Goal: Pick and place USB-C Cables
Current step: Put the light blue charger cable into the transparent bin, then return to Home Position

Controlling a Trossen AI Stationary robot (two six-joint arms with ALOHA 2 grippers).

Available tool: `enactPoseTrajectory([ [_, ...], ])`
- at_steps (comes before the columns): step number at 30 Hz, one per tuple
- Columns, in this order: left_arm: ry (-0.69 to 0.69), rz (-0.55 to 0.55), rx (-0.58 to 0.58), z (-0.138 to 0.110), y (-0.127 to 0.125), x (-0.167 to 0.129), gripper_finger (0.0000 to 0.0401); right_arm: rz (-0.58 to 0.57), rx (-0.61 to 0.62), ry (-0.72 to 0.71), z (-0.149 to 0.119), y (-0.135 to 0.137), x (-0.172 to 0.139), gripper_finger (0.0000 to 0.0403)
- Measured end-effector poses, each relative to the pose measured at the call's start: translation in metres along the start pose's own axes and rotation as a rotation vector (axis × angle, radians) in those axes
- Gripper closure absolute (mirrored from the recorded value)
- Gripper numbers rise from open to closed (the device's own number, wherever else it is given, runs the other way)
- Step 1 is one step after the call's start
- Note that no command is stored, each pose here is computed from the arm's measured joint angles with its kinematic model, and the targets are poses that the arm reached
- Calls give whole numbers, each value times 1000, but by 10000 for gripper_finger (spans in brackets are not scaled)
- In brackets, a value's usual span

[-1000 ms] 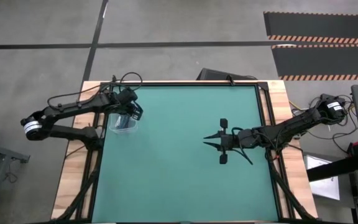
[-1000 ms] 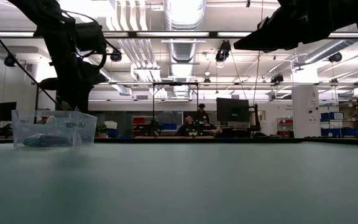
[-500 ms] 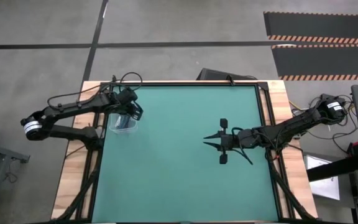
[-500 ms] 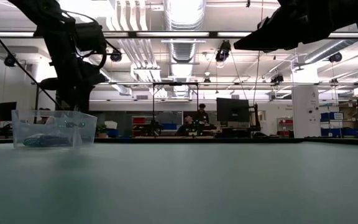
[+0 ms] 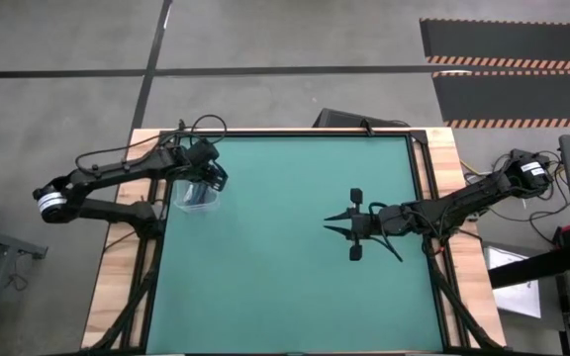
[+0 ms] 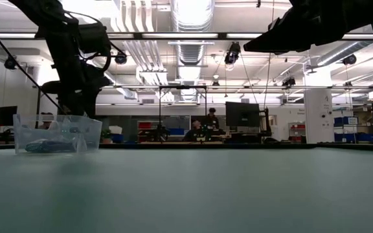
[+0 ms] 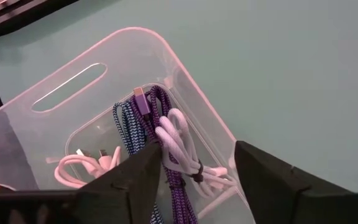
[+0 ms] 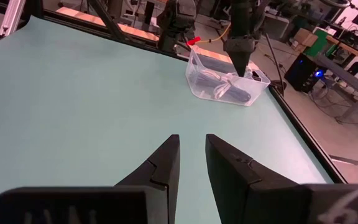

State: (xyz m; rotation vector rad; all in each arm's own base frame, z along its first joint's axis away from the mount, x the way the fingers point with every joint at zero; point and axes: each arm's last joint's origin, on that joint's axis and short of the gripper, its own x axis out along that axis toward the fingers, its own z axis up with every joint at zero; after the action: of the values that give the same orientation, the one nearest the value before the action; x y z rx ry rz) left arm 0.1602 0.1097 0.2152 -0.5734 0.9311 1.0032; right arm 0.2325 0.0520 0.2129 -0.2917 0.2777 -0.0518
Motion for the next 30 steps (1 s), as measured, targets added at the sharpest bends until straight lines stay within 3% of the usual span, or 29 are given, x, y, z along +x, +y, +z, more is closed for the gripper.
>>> enactPoseTrajectory([
  [19,-64,-36,5,9,-1,-16,208,0,1,0,0,0,0,335],
  [30,-210,-164,50,-5,-13,-50,209,11,-4,9,-4,1,-1,335],
])
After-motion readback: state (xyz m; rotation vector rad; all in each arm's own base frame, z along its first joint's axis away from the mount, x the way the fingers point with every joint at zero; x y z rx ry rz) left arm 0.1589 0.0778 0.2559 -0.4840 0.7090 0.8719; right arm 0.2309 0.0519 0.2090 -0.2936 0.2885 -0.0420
